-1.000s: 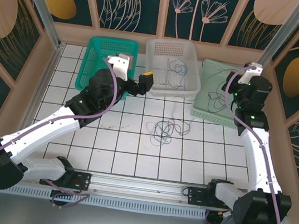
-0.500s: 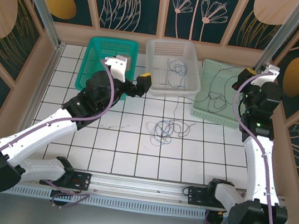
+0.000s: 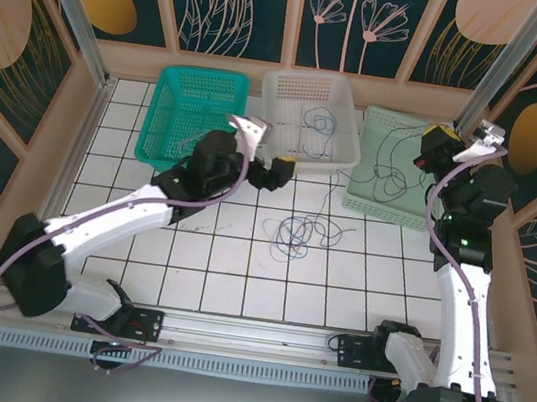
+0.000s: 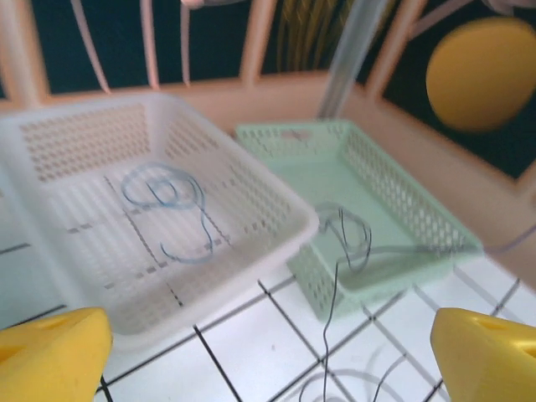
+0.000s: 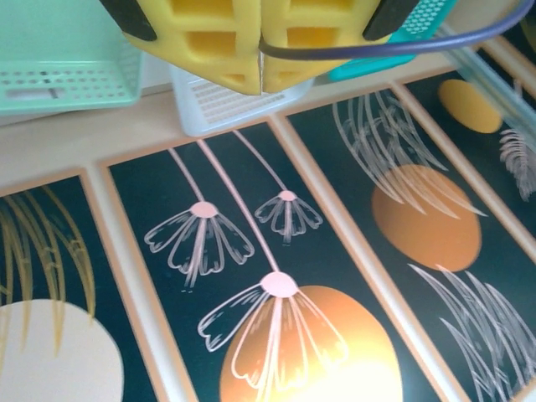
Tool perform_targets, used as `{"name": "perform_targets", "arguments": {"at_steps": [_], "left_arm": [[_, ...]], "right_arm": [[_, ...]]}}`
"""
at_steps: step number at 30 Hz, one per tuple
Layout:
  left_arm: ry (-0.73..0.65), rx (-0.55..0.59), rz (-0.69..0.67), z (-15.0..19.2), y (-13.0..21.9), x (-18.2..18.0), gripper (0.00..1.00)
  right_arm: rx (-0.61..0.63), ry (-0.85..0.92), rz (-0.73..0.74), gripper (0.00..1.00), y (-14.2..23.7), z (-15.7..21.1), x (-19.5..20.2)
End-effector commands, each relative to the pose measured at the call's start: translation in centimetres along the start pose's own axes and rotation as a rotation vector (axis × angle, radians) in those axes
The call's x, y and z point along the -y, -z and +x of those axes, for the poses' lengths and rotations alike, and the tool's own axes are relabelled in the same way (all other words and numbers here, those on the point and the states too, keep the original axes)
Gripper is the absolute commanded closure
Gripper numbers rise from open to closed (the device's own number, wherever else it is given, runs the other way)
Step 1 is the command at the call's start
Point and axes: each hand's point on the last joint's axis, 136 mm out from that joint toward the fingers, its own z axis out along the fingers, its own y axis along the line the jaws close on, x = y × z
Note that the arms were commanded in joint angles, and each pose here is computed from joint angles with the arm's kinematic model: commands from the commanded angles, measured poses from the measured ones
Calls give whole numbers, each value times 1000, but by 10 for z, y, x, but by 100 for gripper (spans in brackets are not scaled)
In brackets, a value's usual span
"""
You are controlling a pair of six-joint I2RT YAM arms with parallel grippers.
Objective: Untangle the cables
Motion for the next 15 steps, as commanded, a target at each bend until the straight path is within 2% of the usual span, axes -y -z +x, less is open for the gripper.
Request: {"name": "perform_targets", "arguments": {"at_steps": [1,4,7,11,15], "left_arm": [[-157,22,167,-5,-14,29,3],[-249,1,236,10,-31,38,3],[-297,-71,275,28,-53,43,4],[-331,-135,305,52,-83,49,5],[-348,-137,355,59,-101,62,6]], "right_arm": [[39,-42,-109,100,10,-22,-30],[26,-47,-101,100,11,-22,-30],[19,-55,-97,100,11,-19,-28],[19,-63,-105,100,12,-19,-30],[21,-63,-105,100,12,-20,-30]]}}
